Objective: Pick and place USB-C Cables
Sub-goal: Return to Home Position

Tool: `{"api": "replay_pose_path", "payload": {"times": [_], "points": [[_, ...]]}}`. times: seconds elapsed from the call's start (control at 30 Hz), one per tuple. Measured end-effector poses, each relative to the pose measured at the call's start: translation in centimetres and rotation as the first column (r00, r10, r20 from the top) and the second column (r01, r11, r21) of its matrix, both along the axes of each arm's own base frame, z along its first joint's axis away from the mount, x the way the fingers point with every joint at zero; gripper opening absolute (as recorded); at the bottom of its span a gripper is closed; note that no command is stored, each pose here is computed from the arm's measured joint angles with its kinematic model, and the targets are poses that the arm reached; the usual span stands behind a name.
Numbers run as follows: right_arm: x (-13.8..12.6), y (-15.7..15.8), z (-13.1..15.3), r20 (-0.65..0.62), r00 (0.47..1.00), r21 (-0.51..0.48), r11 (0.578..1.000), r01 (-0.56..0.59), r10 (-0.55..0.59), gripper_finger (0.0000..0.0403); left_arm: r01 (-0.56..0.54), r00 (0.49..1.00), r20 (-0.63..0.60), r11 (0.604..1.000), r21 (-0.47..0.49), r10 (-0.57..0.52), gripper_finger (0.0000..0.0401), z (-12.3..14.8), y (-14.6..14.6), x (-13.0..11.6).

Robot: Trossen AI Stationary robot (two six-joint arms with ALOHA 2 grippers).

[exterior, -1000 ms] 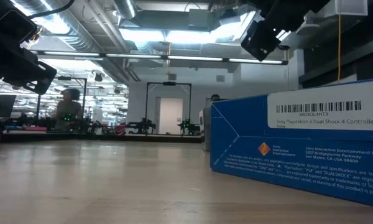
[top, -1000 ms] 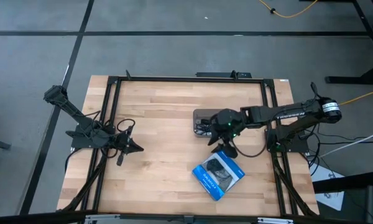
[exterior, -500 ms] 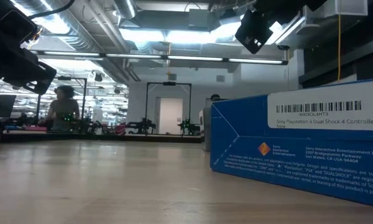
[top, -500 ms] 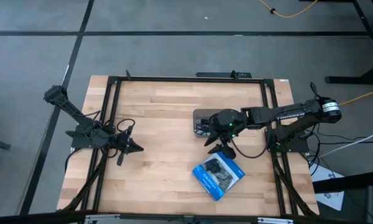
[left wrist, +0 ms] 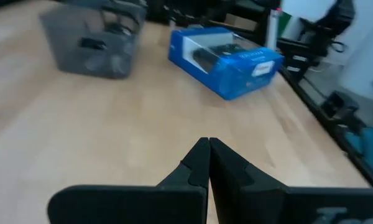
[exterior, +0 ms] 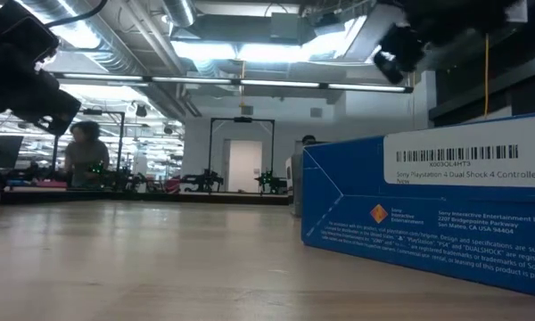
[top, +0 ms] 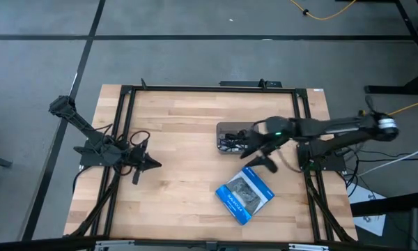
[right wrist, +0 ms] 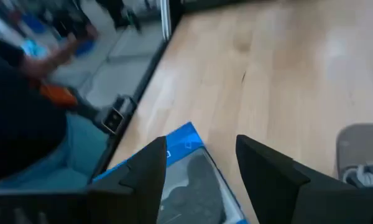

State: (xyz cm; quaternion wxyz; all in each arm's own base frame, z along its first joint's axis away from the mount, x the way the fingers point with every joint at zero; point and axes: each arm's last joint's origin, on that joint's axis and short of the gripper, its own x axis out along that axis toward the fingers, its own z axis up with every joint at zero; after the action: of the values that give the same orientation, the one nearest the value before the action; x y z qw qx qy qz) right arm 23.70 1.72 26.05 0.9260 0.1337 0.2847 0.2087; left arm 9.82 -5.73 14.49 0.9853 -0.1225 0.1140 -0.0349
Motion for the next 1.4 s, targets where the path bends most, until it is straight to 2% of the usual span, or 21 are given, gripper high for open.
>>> {"api": "replay_pose_path", "payload": {"times": [0.13, 0.2, 0.3, 0.4, 0.5, 0.63, 0.8, 0.97, 1.07, 1.2, 1.27, 1.4], "points": [[-4.7, -0.4, -1.3, 0.194, 0.979, 0.087, 0.995, 0.049, -0.065, 0.0197, -0.129, 0.991, 0.035, 0.991, 0.027, 0.128, 0.0000, 0.2, 0.4, 0.1], [-6.5, -0.4, -1.9, 0.295, 0.948, 0.083, 0.992, 0.096, -0.117, 0.0197, -0.217, 0.975, 0.053, 0.975, 0.037, 0.215, 0.0000, 0.3, 0.6, 0.0], [-8.5, -0.5, -3.7, 0.357, 0.917, 0.054, 0.984, 0.167, -0.176, 0.0197, -0.307, 0.949, 0.086, 0.951, 0.028, 0.304, 0.0000, 0.5, 0.9, 0.1], [-9.9, -0.6, -5.0, 0.444, 0.875, 0.032, 0.979, 0.201, -0.194, 0.0197, -0.334, 0.939, 0.091, 0.942, 0.023, 0.331, 0.0000, 0.6, 1.1, 0.2], [-11.1, -0.8, -6.8, 0.482, 0.852, 0.046, 0.977, 0.207, -0.203, 0.0197, -0.359, 0.930, 0.092, 0.933, 0.022, 0.356, 0.0000, 0.6, 1.4, 0.3], [-12.0, -0.8, -7.8, 0.530, 0.821, 0.077, 0.976, 0.204, -0.214, 0.0197, -0.390, 0.918, 0.100, 0.920, 0.050, 0.384, 0.0000, 0.7, 1.8, 0.5], [-12.6, -0.8, -8.8, 0.560, 0.806, 0.034, 0.978, 0.206, -0.190, 0.0197, -0.367, 0.927, 0.134, 0.919, 0.144, 0.350, 0.0000, 1.1, 2.1, 0.8], [-12.8, -0.9, -9.4, 0.520, 0.829, -0.001, 0.971, 0.239, -0.203, 0.0197, -0.308, 0.950, 0.127, 0.926, 0.220, 0.285, 0.0000, 1.1, 2.4, 1.0], [-12.8, -0.9, -10.0, 0.457, 0.862, -0.006, 0.968, 0.252, -0.222, 0.0197, -0.267, 0.962, 0.123, 0.933, 0.240, 0.244, 0.0000, 1.1, 2.5, 1.2], [-12.9, -0.9, -10.6, 0.347, 0.894, 0.093, 0.959, 0.269, -0.284, 0.0197, -0.223, 0.971, 0.140, 0.948, 0.227, 0.194, 0.0000, 1.3, 2.6, 1.3], [-12.9, -0.9, -10.6, 0.324, 0.895, 0.133, 0.952, 0.277, -0.306, 0.0197, -0.244, 0.964, 0.163, 0.947, 0.210, 0.212, 0.0000, 1.6, 2.8, 1.4], [-12.9, -0.9, -10.6, 0.315, 0.896, 0.149, 0.948, 0.280, -0.314, 0.0197, -0.265, 0.957, 0.172, 0.942, 0.205, 0.232, 0.0000, 1.7, 3.1, 1.3]]}}
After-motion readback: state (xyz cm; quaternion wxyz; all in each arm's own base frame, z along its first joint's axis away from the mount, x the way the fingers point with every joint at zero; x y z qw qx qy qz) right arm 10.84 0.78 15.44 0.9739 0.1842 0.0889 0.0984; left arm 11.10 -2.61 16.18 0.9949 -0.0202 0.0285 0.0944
